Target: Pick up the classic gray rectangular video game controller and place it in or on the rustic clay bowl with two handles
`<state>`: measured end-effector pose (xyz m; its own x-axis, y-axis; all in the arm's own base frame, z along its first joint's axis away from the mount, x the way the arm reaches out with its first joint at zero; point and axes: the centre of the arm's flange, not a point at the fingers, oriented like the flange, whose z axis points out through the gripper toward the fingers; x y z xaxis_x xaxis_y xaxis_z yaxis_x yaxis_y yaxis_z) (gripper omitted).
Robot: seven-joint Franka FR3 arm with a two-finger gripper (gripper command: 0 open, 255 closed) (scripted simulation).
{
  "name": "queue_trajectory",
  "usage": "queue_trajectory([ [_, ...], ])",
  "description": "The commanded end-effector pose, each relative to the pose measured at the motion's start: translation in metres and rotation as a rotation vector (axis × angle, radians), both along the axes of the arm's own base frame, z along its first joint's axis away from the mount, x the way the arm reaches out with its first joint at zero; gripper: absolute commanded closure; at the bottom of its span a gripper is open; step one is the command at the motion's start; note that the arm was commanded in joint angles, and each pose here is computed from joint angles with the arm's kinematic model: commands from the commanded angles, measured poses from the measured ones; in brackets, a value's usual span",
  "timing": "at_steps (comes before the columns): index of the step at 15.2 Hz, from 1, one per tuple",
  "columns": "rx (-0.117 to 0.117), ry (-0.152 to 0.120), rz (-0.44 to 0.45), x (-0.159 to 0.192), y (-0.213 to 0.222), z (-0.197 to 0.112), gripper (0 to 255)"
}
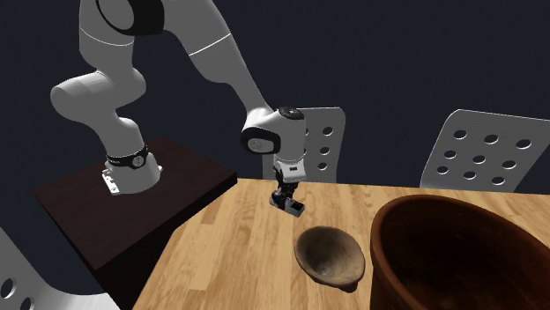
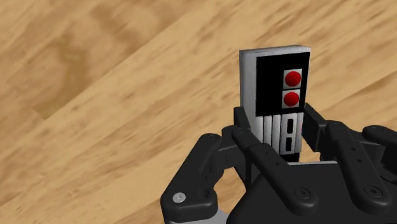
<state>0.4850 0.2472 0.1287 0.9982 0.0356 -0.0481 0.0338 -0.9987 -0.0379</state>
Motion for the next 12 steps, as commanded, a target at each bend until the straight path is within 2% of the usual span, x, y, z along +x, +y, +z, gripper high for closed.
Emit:
queue_trajectory([
  [1, 0.0, 0.0, 0.0, 0.0, 0.0, 0.0, 255],
  [8, 0.0, 0.0, 0.0, 0.0, 0.0, 0.0, 255],
  [12, 0.0, 0.0, 0.0, 0.0, 0.0, 0.021, 255],
])
